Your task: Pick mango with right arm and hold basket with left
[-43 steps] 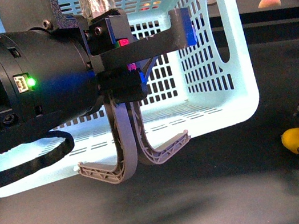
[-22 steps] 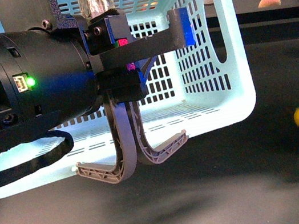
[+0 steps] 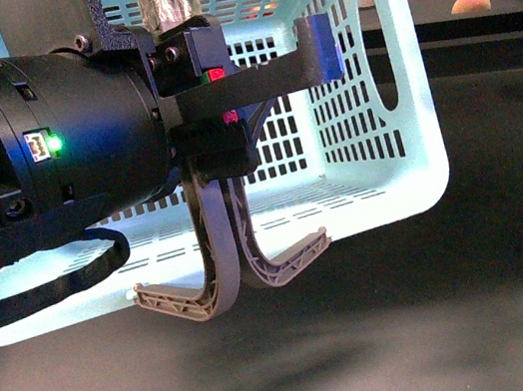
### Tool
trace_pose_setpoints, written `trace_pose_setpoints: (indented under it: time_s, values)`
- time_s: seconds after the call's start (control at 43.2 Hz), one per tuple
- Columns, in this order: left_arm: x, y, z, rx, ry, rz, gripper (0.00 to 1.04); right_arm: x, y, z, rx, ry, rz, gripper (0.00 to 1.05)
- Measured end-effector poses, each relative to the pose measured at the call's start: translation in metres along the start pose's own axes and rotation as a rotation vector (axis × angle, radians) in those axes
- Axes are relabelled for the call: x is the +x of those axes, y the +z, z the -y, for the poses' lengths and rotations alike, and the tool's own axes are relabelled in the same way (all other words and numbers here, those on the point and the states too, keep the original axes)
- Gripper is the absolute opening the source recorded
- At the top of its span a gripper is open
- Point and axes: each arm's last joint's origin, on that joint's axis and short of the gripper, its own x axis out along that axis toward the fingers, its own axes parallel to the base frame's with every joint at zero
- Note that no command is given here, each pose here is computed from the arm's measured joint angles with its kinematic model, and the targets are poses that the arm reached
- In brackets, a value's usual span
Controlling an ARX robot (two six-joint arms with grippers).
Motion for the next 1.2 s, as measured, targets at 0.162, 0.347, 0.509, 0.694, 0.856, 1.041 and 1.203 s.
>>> trace_pose_setpoints:
  time_s: [0.162,0.347,0.509,0.694,0.856,1.041,1.203]
  values:
    - [0.000,0.000,0.000,0.000,0.000,0.000,0.07,-0.023,0.047,-0.037,-0.001,0.064,0.136,0.59]
    - [0.000,0.000,0.000,0.000,0.000,0.000,0.07,-0.030,0.079,-0.074,-0.020,0.131,0.212,0.59]
    - [0.000,0.000,0.000,0.000,0.000,0.000,0.07,-0.020,0.094,-0.110,-0.035,0.191,0.225,0.59]
    - [0.000,0.000,0.000,0.000,0.000,0.000,0.07,0.000,0.098,-0.140,-0.049,0.234,0.199,0.59]
    - [0.000,0.000,0.000,0.000,0.000,0.000,0.07,0.018,0.096,-0.161,-0.048,0.266,0.164,0.59]
    - [0.000,0.000,0.000,0.000,0.000,0.000,0.07,0.034,0.092,-0.178,-0.054,0.290,0.132,0.59]
    - [0.000,0.000,0.000,0.000,0.000,0.000,0.07,0.046,0.089,-0.192,-0.067,0.298,0.112,0.63]
